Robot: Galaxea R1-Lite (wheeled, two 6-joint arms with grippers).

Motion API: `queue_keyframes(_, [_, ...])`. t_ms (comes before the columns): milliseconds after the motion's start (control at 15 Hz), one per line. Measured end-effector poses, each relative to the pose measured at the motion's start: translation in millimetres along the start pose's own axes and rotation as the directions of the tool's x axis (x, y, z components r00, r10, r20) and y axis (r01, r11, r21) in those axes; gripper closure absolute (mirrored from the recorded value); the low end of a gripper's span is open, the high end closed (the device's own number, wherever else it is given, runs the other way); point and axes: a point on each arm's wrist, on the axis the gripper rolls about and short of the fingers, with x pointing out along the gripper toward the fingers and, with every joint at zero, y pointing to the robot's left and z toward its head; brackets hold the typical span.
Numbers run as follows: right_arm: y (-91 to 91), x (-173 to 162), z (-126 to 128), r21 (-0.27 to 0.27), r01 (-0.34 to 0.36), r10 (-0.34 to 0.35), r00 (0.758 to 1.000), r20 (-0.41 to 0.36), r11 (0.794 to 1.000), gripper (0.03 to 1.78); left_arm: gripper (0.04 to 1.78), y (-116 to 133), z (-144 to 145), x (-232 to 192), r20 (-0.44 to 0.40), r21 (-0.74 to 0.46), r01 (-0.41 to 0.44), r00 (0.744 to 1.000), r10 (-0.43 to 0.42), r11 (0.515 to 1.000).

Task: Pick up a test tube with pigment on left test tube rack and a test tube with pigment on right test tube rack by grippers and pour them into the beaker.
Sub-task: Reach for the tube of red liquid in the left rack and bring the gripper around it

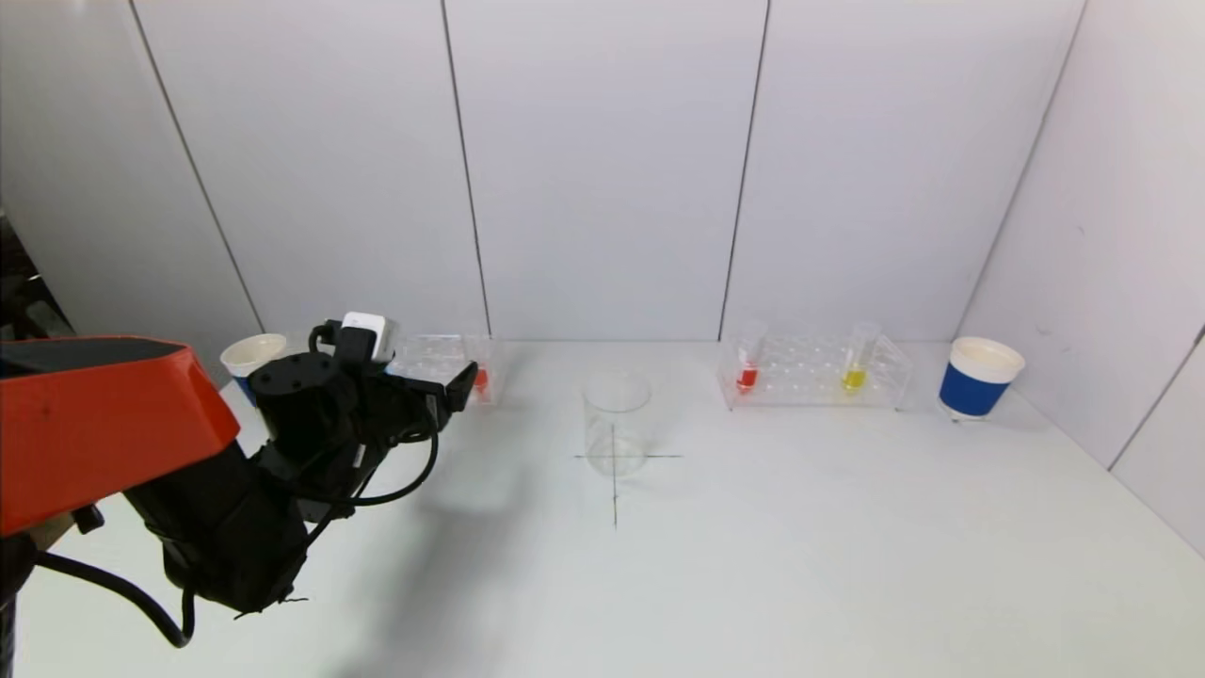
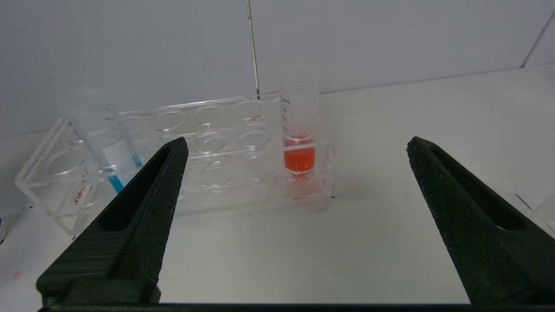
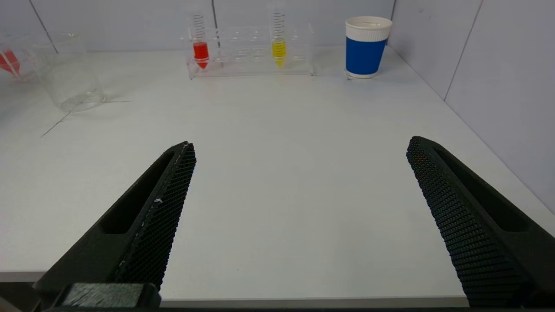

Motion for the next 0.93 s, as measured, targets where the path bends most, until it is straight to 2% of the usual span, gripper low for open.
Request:
queue_keyframes(267, [0.0,0.0,0.0,0.0,0.0,0.0,1.0,0.0,1.0,0.04,0.06,-1.9,-8.0,20.1,-0.027,0.001,-0.008,1.0,0.008,1.0])
queue_keyframes(933, [0.0,0.0,0.0,0.0,0.0,0.0,1.0,0.0,1.0,0.04,0.06,-5.3,-16.1,51.7,-0.033,0.004,-0.026,0.999,0.026,1.0])
